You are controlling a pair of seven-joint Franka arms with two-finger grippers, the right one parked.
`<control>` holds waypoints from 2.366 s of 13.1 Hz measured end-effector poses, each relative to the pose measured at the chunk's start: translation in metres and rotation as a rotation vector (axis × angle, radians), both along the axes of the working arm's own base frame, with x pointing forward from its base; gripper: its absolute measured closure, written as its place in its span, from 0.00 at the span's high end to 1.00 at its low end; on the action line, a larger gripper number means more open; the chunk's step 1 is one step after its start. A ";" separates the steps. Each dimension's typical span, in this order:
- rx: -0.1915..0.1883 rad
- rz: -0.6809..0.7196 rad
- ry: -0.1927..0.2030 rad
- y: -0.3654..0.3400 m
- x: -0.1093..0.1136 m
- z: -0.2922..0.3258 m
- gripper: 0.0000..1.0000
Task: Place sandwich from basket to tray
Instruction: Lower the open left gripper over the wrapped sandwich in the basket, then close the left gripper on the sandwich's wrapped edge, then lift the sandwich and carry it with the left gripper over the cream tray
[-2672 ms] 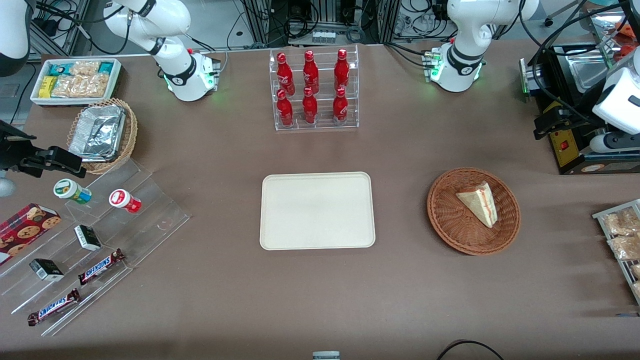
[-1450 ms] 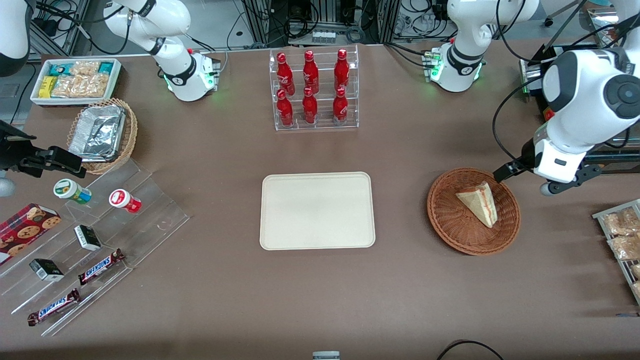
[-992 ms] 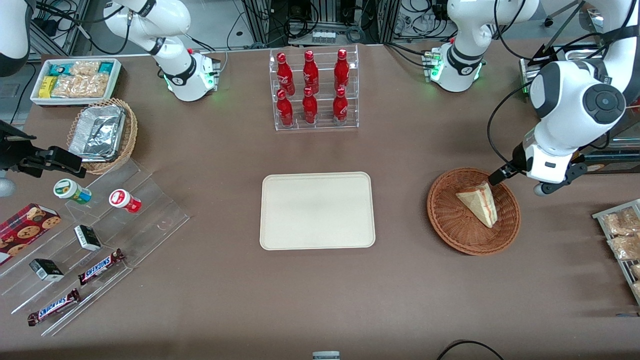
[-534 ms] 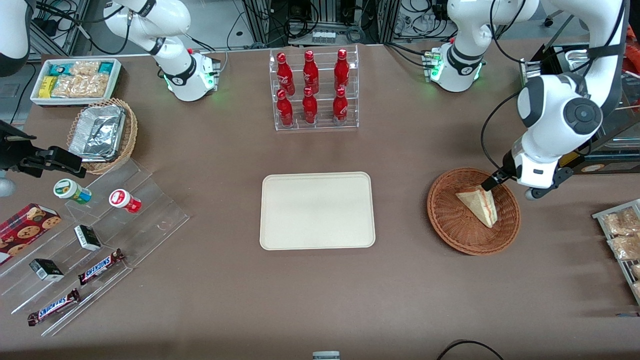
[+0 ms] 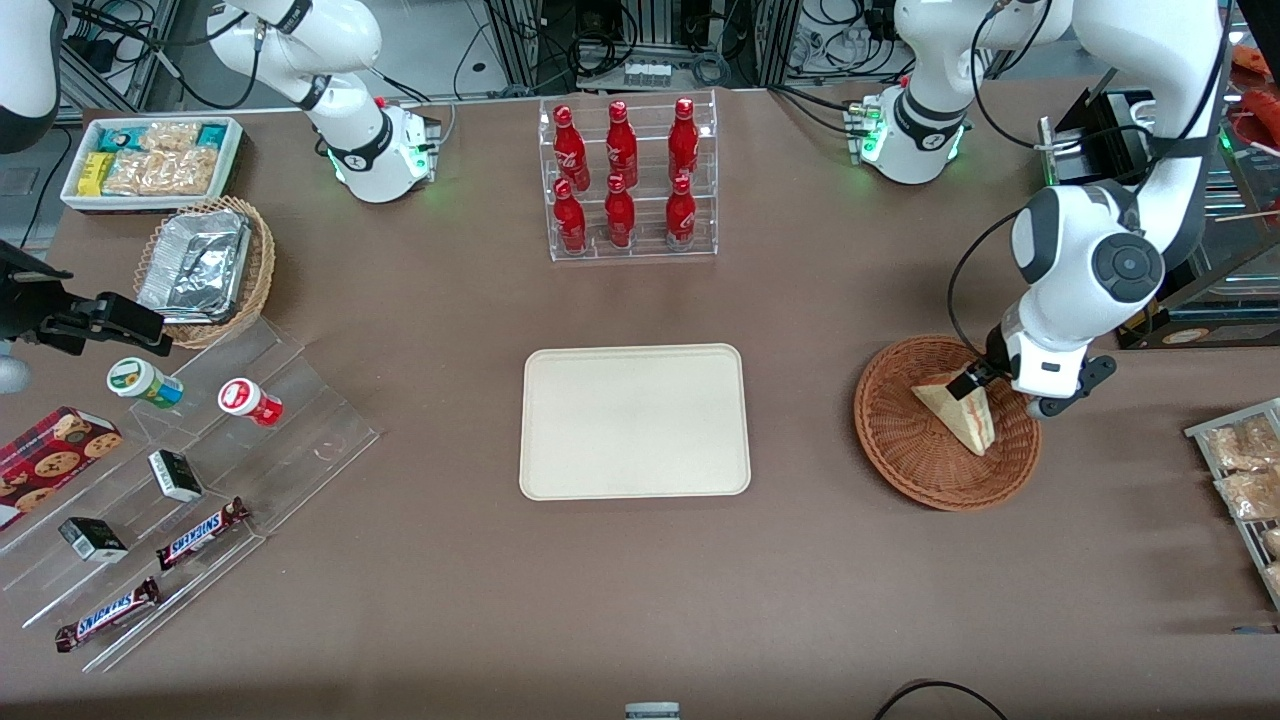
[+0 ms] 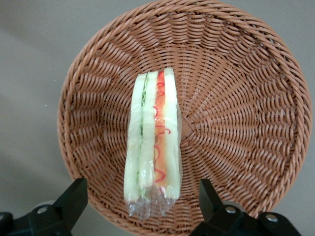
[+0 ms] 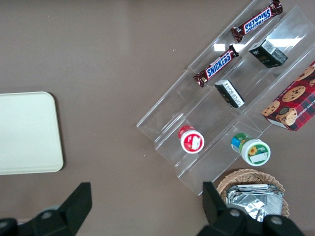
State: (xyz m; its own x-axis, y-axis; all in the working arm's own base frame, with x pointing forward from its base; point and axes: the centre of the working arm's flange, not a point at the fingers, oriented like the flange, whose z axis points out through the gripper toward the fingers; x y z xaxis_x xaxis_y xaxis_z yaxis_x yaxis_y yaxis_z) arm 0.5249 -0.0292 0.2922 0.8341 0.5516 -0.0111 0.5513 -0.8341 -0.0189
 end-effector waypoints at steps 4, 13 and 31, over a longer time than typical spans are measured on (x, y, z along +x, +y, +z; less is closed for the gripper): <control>0.001 0.029 -0.013 -0.002 0.004 -0.023 1.00; 0.006 0.117 0.016 -0.009 0.001 -0.047 0.40; 0.030 -0.514 0.093 -0.296 -0.004 0.097 0.16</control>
State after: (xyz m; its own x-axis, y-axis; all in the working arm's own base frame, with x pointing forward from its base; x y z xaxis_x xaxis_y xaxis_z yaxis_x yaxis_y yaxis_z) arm 0.5210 -0.3249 0.3896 0.9934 0.0721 -0.0889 0.0654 -0.9949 -0.0762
